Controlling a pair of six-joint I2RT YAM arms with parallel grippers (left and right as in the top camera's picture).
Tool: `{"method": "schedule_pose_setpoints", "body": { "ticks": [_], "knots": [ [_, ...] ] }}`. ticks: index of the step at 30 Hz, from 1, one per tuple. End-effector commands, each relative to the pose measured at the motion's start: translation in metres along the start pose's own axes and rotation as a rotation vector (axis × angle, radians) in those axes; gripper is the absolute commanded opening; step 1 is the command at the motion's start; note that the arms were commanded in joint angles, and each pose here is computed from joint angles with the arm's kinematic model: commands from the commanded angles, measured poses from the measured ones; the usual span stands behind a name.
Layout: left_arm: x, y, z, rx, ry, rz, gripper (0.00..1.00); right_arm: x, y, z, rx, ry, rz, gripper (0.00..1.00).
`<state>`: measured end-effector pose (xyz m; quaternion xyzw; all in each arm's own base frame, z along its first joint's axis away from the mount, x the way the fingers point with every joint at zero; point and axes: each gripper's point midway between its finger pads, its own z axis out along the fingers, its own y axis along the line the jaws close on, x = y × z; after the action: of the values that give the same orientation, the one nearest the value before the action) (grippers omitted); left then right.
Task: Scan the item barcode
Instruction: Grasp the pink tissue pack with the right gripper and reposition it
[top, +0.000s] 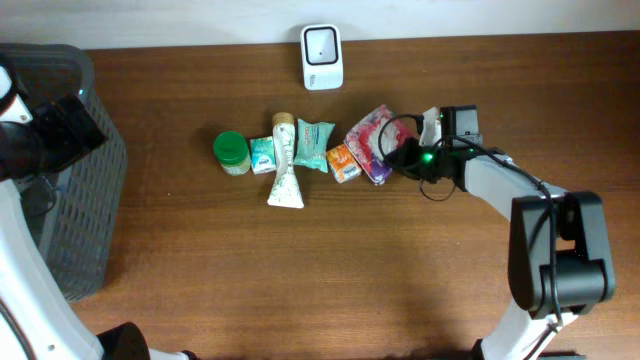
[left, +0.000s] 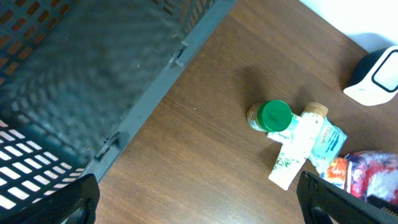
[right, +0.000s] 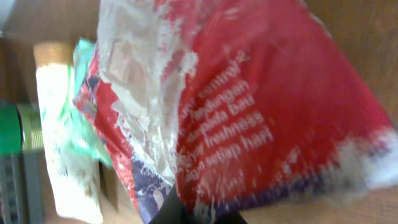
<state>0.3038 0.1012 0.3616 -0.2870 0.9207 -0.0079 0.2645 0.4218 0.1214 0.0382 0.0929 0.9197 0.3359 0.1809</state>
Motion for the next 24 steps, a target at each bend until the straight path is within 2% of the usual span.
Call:
{"method": "schedule_pose_setpoints", "body": {
  "ticks": [1,3,5,7,8,9,10,11,13,16,17,19,21,24],
  "knots": [
    [0.0,0.001,-0.004,0.004,-0.01,-0.01,0.99,0.003,0.037,-0.044,-0.059,-0.019,-0.247,0.04],
    [0.0,0.001,-0.004,0.004,-0.01,-0.01,0.99,0.016,0.06,-0.074,-0.088,-0.01,-0.435,0.04],
    [0.0,0.001,-0.004,0.004,-0.01,-0.01,0.99,0.032,0.065,-0.09,-0.083,0.022,-0.539,0.04],
    [0.0,0.001,-0.004,0.004,-0.01,-0.01,0.99,0.053,0.044,-0.092,0.0,0.114,-0.529,0.04],
    [0.0,0.001,-0.004,0.004,-0.01,-0.01,0.99,0.053,0.029,-0.091,0.084,0.129,-0.472,0.1],
    [0.0,0.001,-0.004,0.004,-0.01,-0.01,0.99,0.046,0.005,-0.092,0.224,0.109,-0.345,0.39],
    [0.0,0.001,-0.004,0.004,-0.01,-0.01,0.99,0.041,-0.003,-0.094,0.28,0.084,-0.278,0.65],
    [0.0,0.001,-0.004,0.004,-0.01,-0.01,0.99,0.038,-0.002,-0.094,0.279,0.068,-0.257,0.84],
    [0.0,0.001,-0.004,0.004,-0.01,-0.01,0.99,0.032,-0.001,-0.094,0.276,0.036,-0.205,0.98],
    [0.0,0.001,-0.004,0.004,-0.01,-0.01,0.99,0.024,-0.011,-0.1,0.287,-0.012,-0.039,0.99],
    [0.0,0.001,-0.004,0.004,-0.01,-0.01,0.99,0.029,-0.009,-0.098,0.281,0.008,-0.036,0.99],
    [0.0,0.001,-0.004,0.004,-0.01,-0.01,0.99,0.04,-0.003,-0.092,0.278,0.047,-0.062,0.99],
    [0.0,0.001,-0.004,0.004,-0.01,-0.01,0.99,0.054,0.016,-0.078,0.277,0.092,-0.183,0.99],
    [0.0,0.001,-0.004,0.004,-0.01,-0.01,0.99,0.064,0.021,-0.069,0.4,0.081,-0.25,0.99]
  ]
}}
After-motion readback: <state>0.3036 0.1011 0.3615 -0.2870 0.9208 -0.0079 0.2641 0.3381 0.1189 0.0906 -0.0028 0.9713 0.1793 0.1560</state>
